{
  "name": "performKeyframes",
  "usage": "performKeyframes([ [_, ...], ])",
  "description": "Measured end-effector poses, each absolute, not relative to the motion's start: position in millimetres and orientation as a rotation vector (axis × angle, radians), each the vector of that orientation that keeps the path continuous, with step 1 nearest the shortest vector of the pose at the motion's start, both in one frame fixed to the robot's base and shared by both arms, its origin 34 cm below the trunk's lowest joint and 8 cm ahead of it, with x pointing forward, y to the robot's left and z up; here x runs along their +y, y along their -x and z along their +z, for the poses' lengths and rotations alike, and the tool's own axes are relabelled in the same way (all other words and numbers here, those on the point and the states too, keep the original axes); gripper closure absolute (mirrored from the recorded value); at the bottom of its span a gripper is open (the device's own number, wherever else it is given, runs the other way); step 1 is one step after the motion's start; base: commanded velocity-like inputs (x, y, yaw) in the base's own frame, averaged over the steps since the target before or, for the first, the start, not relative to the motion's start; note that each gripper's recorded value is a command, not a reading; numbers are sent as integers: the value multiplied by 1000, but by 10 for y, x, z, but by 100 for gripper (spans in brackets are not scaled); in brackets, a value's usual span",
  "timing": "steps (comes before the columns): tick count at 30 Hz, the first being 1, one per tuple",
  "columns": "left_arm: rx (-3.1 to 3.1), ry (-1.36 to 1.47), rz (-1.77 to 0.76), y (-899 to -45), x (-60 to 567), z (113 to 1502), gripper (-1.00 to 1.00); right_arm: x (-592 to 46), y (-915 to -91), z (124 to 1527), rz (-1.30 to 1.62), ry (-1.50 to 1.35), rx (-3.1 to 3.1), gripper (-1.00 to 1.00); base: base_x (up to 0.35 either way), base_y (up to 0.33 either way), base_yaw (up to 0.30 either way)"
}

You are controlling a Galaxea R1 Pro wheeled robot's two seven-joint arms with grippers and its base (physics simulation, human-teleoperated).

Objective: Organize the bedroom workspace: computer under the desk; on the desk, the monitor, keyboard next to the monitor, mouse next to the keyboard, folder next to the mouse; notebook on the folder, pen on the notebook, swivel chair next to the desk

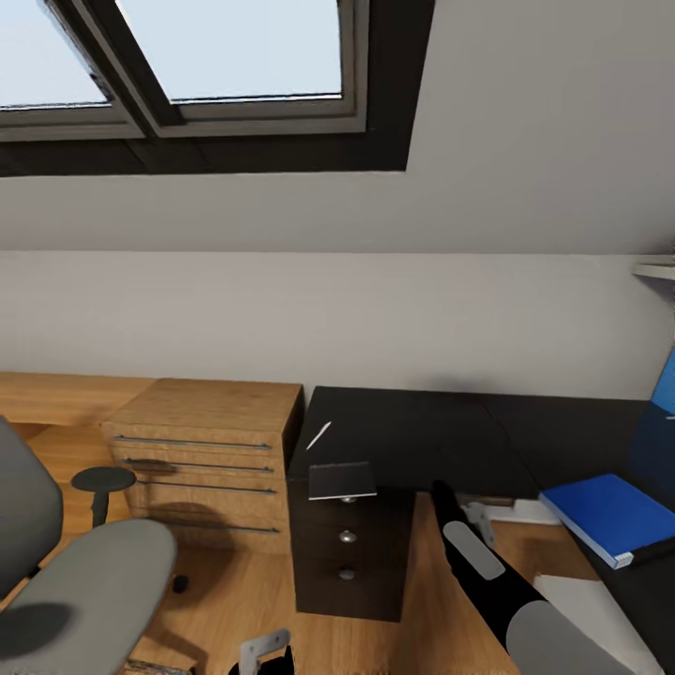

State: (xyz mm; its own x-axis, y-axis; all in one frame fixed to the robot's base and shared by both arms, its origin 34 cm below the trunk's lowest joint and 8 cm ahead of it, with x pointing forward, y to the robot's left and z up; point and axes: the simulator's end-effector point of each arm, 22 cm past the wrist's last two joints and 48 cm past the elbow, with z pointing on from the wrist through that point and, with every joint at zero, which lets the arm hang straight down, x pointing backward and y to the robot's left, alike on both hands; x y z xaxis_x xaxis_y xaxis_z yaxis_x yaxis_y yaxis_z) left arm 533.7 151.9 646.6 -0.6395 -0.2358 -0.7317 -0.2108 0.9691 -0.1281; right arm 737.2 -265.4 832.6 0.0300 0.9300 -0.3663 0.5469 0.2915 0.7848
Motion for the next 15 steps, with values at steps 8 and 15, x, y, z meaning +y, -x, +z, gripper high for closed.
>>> performKeyframes([
  [8, 2233, 325, -42, -5414, 1539, 6557, -100, -2599, -7325, 8232, 506, -1363, 1704, -100, -38, 40, 0],
  [15, 2145, 366, -62, -5667, 1571, 6735, -100, -2364, -7423, 8204, 555, -1118, 1792, -100, -1, 1, 0],
])
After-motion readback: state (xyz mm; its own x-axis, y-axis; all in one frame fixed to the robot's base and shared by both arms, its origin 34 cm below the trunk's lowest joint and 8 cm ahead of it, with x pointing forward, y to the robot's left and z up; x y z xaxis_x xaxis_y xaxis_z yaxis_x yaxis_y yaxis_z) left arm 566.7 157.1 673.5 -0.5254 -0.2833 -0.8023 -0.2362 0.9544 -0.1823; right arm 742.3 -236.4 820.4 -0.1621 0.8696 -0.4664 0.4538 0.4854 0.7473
